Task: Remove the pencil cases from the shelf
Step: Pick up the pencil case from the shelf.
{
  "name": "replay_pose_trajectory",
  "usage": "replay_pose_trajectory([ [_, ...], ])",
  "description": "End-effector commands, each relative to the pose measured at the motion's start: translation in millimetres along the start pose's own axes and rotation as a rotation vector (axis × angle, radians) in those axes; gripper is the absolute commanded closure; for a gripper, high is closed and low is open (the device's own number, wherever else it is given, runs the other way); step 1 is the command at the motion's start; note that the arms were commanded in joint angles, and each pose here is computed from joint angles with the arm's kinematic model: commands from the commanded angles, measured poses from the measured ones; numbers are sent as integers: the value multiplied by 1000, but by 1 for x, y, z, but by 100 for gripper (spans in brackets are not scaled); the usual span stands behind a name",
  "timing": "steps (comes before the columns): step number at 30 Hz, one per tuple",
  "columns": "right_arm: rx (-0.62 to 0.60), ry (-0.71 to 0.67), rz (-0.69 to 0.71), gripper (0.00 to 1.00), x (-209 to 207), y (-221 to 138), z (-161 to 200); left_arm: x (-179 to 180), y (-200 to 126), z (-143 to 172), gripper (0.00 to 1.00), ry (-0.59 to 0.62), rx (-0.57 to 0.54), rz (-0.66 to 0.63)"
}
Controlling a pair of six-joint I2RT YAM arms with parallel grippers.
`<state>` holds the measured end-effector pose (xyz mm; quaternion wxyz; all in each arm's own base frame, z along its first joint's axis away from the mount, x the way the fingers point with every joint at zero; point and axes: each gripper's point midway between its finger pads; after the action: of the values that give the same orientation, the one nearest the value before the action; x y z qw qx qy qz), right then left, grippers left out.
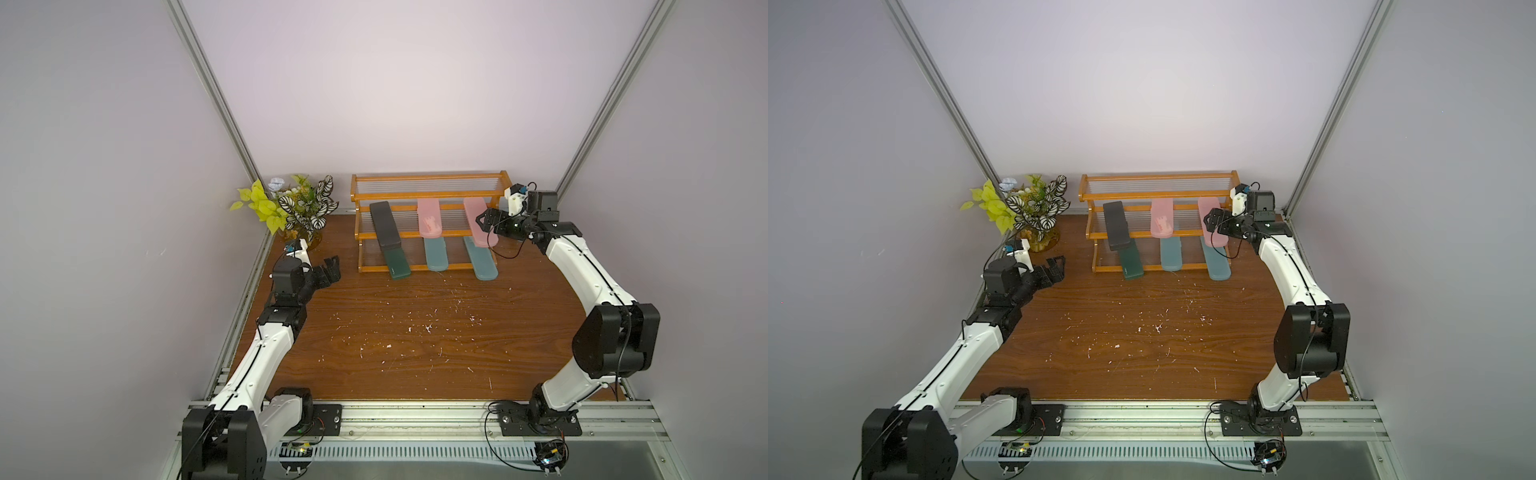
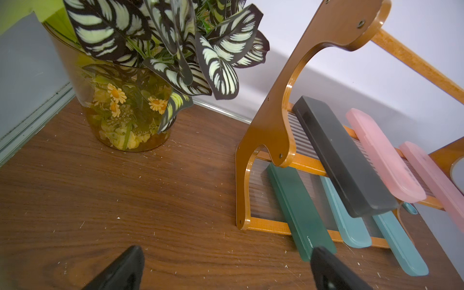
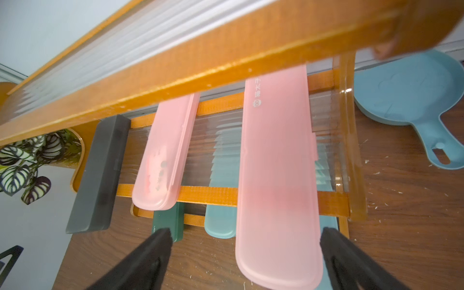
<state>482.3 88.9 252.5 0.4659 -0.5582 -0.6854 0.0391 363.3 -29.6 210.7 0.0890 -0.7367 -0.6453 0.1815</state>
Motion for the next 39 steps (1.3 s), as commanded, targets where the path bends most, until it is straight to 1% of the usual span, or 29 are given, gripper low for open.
replay_pose_trajectory([
  [1,4,13,-22,1,9,-4,-7,1,0,-7,2,-1,-18,5],
  [4,-13,2,-2,1,5,-2,-9,1,1,-7,2,-1,-22,6],
  [6,-44,-13,41,1,-4,-1,-13,1,2,-6,2,-4,-21,6],
  [9,-64,-38,55,1,-8,0,-14,2,3,-5,2,-8,-17,3],
  [16,-44,-58,68,1,-12,12,-5,3,7,-2,2,-15,-12,-1],
  [28,-58,-143,83,1,-5,26,7,4,9,-1,2,-25,-8,-2],
  [34,-106,-195,156,1,-6,30,3,5,9,0,2,-26,-3,-6],
  [39,-121,-190,209,1,-13,34,-1,5,9,1,2,-27,0,-6],
])
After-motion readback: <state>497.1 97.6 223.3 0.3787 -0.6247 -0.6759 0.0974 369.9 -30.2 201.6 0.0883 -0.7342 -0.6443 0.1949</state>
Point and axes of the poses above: each gripper's point midway between its finger pads, its own y axis out along the fingers, its own x axis along the line the jaws close on, z = x × y, and after that the axes turned 15 degrees about y, right-handed
